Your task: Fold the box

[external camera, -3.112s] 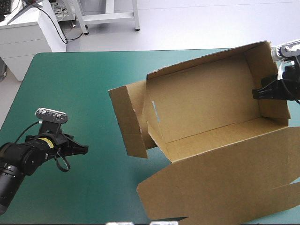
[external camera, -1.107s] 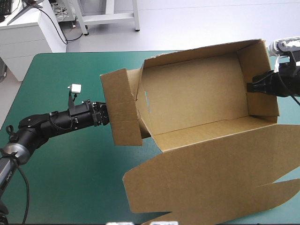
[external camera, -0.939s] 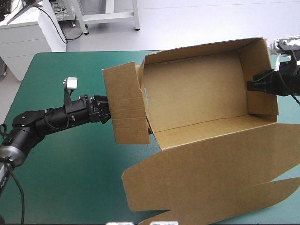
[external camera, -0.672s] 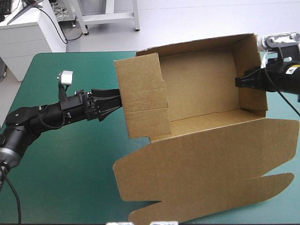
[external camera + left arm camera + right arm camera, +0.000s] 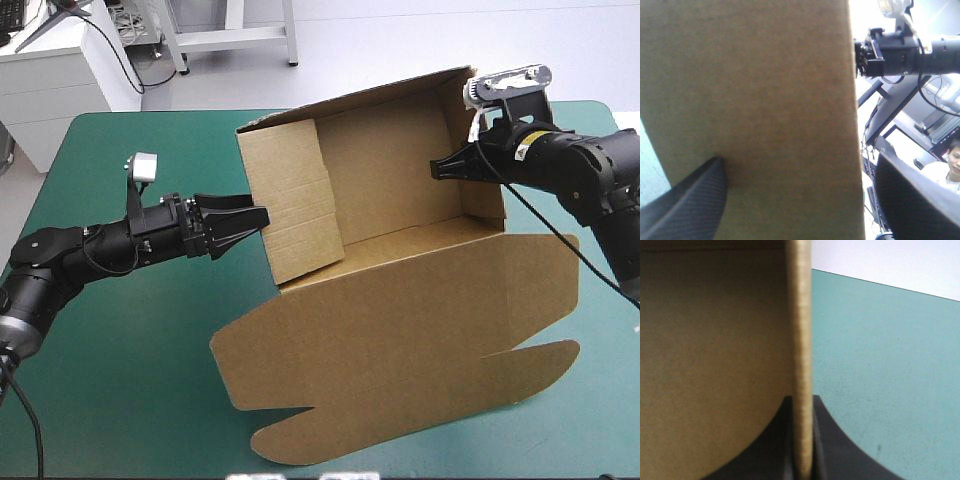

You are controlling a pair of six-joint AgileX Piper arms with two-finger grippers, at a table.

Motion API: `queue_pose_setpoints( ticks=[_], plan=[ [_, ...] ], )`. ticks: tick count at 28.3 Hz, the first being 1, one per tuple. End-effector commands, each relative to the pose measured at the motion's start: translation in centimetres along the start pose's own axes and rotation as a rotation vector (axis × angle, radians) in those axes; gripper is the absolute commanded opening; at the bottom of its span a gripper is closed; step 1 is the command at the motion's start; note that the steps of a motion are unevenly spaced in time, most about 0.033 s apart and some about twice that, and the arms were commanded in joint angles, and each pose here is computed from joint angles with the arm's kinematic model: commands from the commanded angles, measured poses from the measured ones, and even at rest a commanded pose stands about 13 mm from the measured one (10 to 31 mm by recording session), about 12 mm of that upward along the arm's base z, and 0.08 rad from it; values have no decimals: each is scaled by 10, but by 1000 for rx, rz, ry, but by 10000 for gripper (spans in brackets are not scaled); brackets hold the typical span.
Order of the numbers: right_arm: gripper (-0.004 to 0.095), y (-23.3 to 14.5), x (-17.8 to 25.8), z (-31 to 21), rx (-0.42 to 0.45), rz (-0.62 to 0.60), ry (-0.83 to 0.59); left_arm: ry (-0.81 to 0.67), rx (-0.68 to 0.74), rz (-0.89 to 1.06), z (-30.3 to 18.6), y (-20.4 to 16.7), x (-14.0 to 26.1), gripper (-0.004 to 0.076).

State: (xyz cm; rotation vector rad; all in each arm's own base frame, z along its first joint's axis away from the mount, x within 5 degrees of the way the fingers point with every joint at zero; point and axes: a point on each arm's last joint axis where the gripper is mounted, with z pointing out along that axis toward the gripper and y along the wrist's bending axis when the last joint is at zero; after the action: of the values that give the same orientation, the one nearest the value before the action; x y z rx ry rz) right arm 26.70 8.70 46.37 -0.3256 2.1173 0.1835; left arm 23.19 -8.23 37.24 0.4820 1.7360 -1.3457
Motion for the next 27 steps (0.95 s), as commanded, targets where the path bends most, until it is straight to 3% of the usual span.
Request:
queue_pose_setpoints(
  ticks=[1, 10, 16, 19, 25, 27],
  plan=[
    [-3, 6, -17, -12, -29, 32, -148, 15, 14, 35, -1, -23, -16, 498],
    [-3, 7, -18, -2, -30, 45, -155, 82, -382, 96, 25, -46, -45, 483],
    [-3, 7, -21, 4, -36, 99, -180, 159, -537, 132, 53, -63, -45, 435],
    [-3, 8, -21, 6, -49, 127, -180, 123, -636, 131, 67, -61, -43, 420],
    [-3, 10, -21, 6, -80, 162, -178, 1, -697, 110, 83, -58, -44, 418],
    [-3, 10, -21, 6, -81, 178, -177, -19, -683, 104, 84, -59, -46, 374]
  ],
)
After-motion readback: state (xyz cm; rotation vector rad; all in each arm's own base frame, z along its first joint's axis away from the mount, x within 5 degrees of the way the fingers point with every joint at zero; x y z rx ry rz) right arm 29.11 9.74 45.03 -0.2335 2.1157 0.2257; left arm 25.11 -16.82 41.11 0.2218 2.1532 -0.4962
